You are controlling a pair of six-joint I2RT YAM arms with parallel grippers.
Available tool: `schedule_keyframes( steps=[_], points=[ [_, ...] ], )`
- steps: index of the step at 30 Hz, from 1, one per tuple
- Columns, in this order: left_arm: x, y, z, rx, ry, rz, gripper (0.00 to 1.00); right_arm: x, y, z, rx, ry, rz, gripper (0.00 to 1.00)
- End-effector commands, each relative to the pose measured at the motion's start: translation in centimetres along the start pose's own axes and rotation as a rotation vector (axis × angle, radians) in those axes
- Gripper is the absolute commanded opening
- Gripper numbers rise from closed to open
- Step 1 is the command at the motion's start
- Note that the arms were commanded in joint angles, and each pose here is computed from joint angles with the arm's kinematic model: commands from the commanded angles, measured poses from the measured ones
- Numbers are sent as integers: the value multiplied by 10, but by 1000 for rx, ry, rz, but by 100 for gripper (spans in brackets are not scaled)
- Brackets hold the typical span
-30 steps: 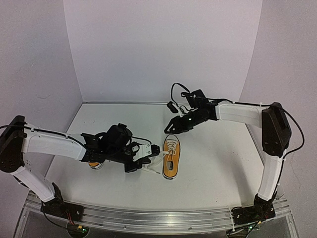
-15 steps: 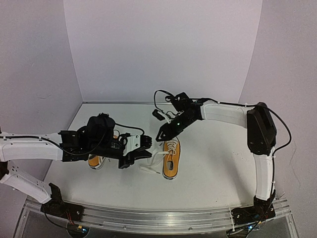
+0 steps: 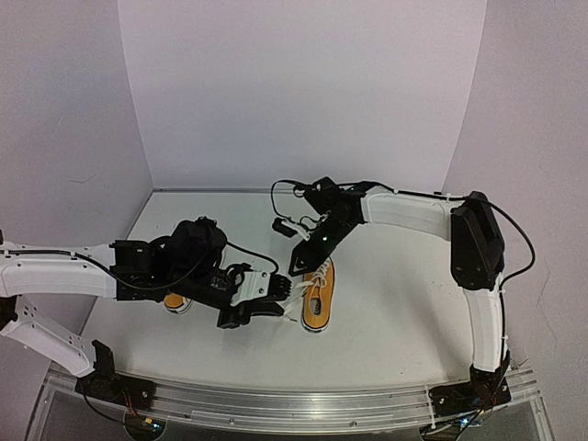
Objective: Tie the shoes
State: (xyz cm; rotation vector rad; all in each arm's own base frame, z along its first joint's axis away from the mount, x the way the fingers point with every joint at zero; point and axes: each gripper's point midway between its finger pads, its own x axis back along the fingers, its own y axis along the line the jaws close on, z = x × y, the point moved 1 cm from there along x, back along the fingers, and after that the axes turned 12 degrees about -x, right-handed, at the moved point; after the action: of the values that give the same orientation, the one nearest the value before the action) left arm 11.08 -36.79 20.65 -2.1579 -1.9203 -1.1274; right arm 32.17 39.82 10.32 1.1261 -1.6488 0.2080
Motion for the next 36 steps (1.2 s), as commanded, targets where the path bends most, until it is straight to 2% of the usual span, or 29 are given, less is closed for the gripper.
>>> schedule_keyframes(
  steps=[1,36],
  points=[
    [15,5,-31,-29,-70,10,0,-3,2,8,47,64,45,38],
    [11,-1,-26,-22,-20,34,0,-30,2,46,137,257,243,41]
  ],
)
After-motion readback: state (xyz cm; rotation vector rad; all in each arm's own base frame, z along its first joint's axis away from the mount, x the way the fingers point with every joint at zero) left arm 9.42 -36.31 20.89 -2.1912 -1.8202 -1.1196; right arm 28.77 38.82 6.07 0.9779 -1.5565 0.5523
